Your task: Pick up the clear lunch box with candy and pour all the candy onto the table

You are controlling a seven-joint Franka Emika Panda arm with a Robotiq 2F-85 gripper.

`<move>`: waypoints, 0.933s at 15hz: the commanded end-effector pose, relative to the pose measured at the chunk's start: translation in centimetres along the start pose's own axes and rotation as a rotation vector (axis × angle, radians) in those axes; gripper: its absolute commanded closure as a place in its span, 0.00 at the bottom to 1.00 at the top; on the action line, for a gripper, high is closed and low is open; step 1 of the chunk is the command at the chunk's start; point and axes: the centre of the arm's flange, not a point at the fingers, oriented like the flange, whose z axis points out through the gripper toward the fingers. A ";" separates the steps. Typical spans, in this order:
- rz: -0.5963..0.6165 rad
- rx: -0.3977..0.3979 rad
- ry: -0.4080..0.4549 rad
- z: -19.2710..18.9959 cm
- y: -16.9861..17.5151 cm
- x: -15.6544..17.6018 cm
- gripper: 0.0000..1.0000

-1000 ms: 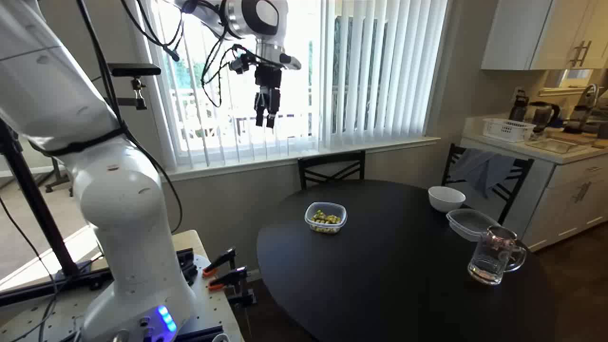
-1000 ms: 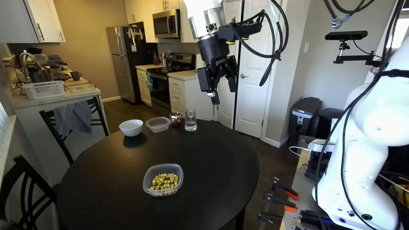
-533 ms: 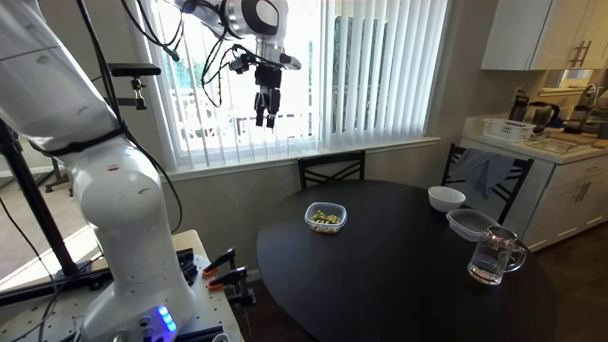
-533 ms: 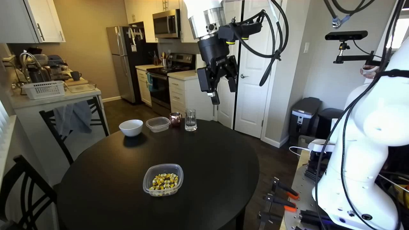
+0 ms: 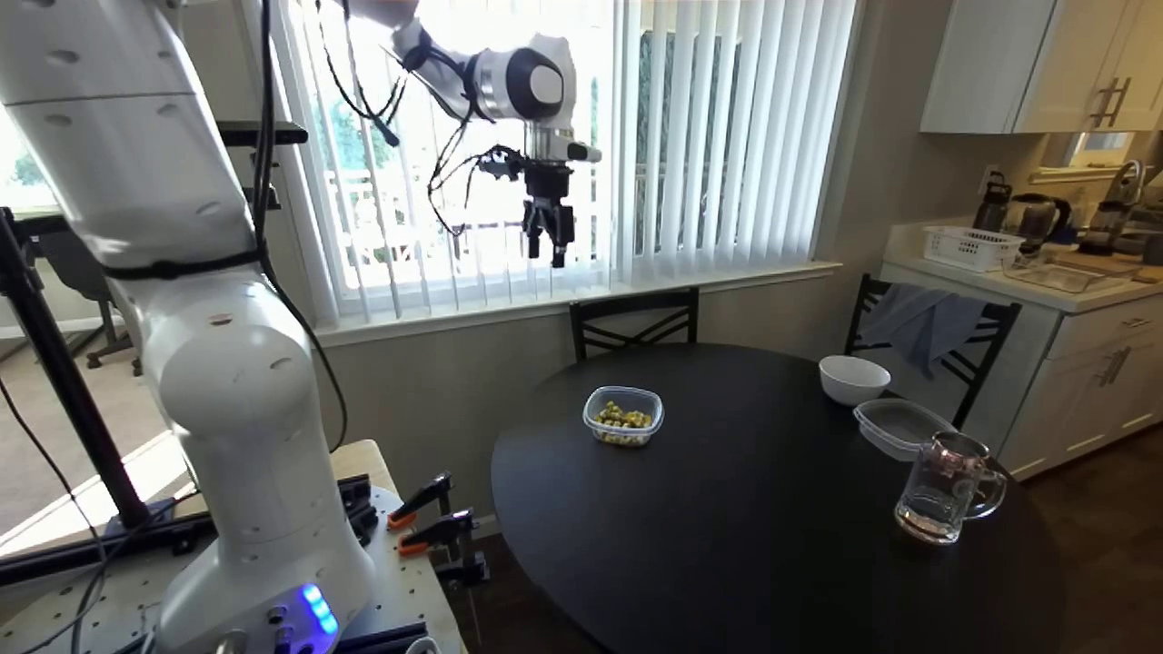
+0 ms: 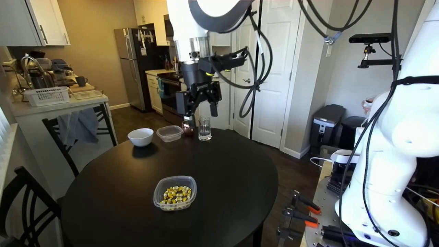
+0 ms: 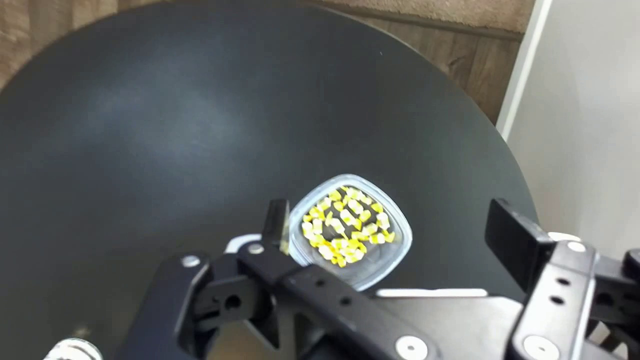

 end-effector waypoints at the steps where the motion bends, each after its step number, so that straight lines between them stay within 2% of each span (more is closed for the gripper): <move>1: -0.020 0.046 0.082 4.2 -4.1 6.5 0.00; 5: -0.033 0.081 0.126 8.8 -6.8 10.4 0.00; 9: -0.027 0.106 0.133 11.0 -8.6 12.9 0.00; 11: -0.030 0.121 0.109 11.2 -9.2 13.5 0.00; 12: -0.050 0.105 0.117 11.4 -8.2 12.3 0.00; 14: -0.050 0.112 0.119 11.5 -8.7 12.9 0.00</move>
